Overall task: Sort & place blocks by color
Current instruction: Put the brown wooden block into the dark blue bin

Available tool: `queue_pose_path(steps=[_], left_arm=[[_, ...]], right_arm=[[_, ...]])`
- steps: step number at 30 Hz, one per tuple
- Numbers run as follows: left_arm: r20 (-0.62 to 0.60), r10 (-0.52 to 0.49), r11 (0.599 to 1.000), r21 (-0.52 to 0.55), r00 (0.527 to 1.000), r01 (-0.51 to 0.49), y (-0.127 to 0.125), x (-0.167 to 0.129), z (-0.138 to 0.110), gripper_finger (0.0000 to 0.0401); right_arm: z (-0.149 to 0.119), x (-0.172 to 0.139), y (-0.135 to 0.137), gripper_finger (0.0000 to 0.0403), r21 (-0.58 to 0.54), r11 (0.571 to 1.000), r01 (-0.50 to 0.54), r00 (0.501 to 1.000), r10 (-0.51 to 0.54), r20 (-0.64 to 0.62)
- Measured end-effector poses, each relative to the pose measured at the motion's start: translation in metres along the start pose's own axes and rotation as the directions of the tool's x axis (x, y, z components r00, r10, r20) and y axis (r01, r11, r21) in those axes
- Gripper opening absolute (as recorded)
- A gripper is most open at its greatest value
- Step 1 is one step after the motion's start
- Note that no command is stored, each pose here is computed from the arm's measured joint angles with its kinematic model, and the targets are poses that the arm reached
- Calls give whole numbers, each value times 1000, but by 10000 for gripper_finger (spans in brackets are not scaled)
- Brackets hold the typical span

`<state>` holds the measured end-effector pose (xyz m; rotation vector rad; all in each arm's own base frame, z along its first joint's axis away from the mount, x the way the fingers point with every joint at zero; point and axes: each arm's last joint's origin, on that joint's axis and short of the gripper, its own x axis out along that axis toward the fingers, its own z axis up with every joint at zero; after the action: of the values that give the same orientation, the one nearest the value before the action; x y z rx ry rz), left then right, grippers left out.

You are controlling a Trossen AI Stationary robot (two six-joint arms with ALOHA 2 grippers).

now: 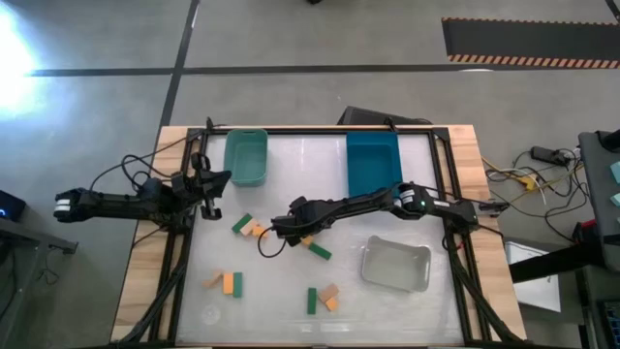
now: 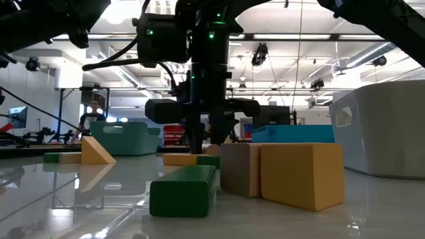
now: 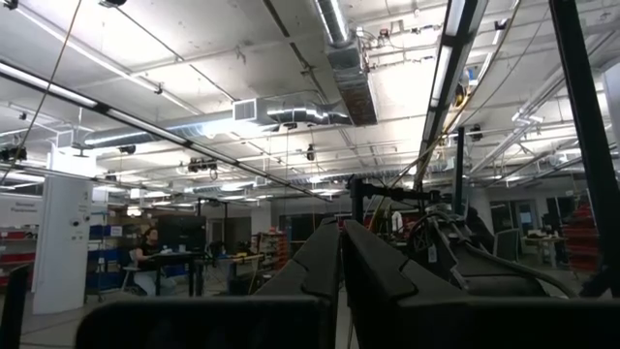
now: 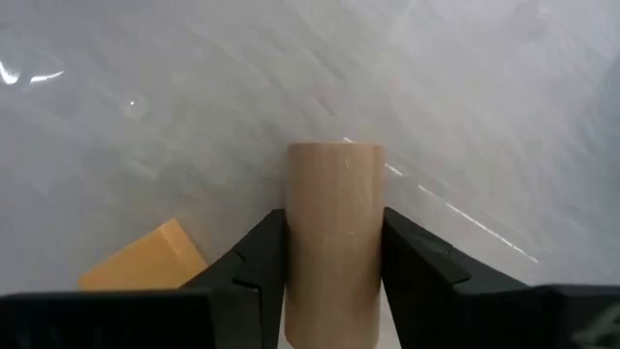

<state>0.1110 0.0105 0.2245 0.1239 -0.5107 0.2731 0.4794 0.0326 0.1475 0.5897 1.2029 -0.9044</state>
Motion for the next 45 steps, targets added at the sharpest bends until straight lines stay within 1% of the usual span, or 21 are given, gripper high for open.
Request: queue_pose_path(steps=[3,6,11,14,17,22,27,31,36,41,45], left_arm=[[-1,0,1000,0,1000,0,0,0,0,1],[-4,-1,1000,0,1000,1,0,0,0,1],[-3,-1,1000,-1,1000,1,0,0,0,1],[-2,0,1000,-3,1000,0,0,0,0,1],[-4,-1,1000,-3,1000,1,0,0,-1,1],[-4,-1,1000,-3,1000,1,0,0,-1,1],[-4,-1,1000,-4,1000,1,0,0,-1,1],[-4,-1,1000,-4,1000,1,0,0,-1,1],[-5,0,1000,-3,1000,0,0,0,-1,1],[-5,1,1000,-3,1000,-1,0,0,-1,1],[-5,1,1000,-2,1000,-1,0,0,-1,1]], right_arm=[[2,-4,-2,121,-14,1000,-2,1000,2,6],[9,-16,-7,121,-33,999,-1,999,3,41],[25,-52,-27,121,-72,997,-1,995,7,96],[35,-76,-47,121,-94,994,58,988,-44,148],[46,-93,-71,121,-89,988,125,978,-108,176],[59,-103,-113,121,-79,981,178,974,-164,159],[61,-97,-160,121,-41,972,231,968,-225,113],[61,-79,-198,121,16,970,242,968,-242,69],[63,-44,-234,121,110,982,151,985,-158,62],[65,-12,-258,121,193,979,60,994,-76,74],[65,6,-272,121,230,972,48,996,-64,62]])
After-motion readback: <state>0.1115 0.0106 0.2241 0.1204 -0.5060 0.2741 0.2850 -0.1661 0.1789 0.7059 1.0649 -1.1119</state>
